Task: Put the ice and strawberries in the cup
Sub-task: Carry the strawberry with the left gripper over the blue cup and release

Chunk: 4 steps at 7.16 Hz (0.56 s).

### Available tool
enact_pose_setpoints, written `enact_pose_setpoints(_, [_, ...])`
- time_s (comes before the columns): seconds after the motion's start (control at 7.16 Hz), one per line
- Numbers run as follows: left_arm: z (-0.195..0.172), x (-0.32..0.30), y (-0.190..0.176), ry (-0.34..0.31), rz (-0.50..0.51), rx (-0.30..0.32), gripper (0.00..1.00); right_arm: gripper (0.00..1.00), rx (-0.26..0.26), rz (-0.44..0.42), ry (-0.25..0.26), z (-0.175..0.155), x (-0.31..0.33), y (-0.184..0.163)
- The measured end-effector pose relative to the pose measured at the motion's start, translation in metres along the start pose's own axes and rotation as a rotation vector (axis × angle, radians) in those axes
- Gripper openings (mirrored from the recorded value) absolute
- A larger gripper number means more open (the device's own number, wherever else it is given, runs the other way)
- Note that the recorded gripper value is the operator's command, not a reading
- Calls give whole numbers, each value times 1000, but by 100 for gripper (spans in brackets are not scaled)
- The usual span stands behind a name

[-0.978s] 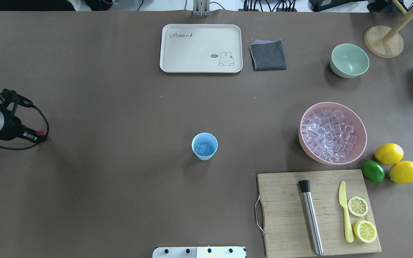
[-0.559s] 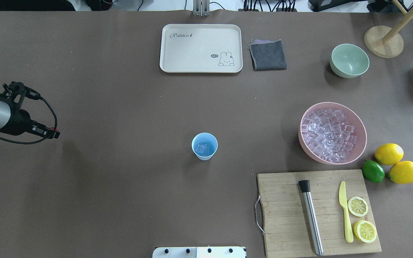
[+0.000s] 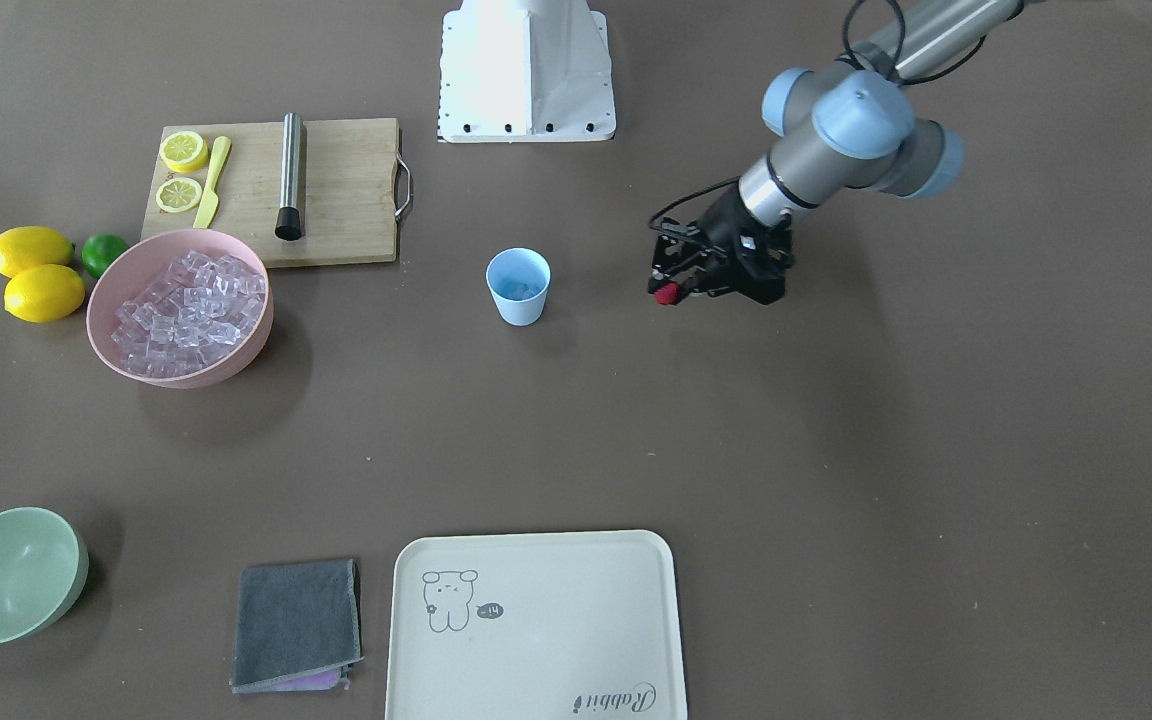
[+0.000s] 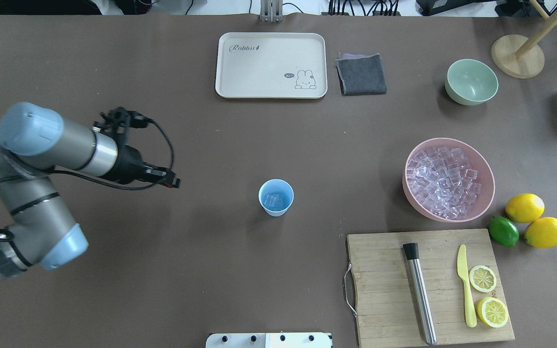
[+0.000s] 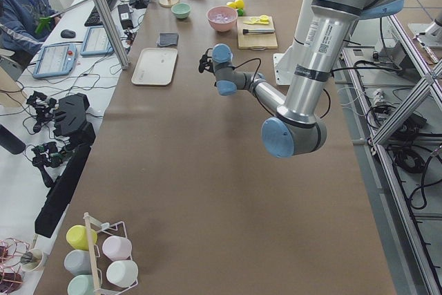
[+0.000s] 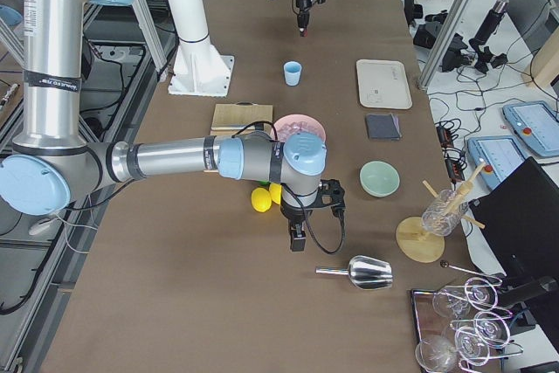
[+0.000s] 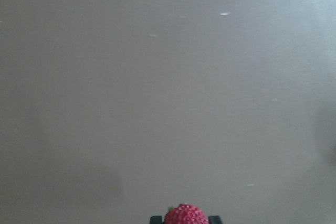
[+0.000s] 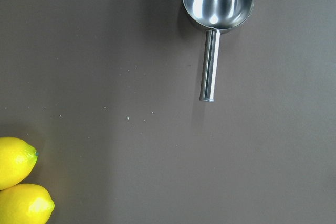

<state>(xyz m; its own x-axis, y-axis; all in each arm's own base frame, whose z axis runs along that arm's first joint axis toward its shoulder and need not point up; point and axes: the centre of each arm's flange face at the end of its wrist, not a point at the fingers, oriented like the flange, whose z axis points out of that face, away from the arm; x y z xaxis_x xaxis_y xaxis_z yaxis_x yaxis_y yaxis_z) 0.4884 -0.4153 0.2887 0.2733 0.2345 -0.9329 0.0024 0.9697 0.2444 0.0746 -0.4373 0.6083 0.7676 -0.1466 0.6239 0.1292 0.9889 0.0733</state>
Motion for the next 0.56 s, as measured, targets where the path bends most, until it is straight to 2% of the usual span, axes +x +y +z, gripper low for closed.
enact_pose_setpoints(0.28, [13, 75, 3, 87, -60, 17, 0, 100, 0, 0, 0, 0, 0, -1])
enact_pose_setpoints(0.56, [11, 93, -1, 112, -80, 32, 0, 100, 1, 0, 0, -1, 0, -2])
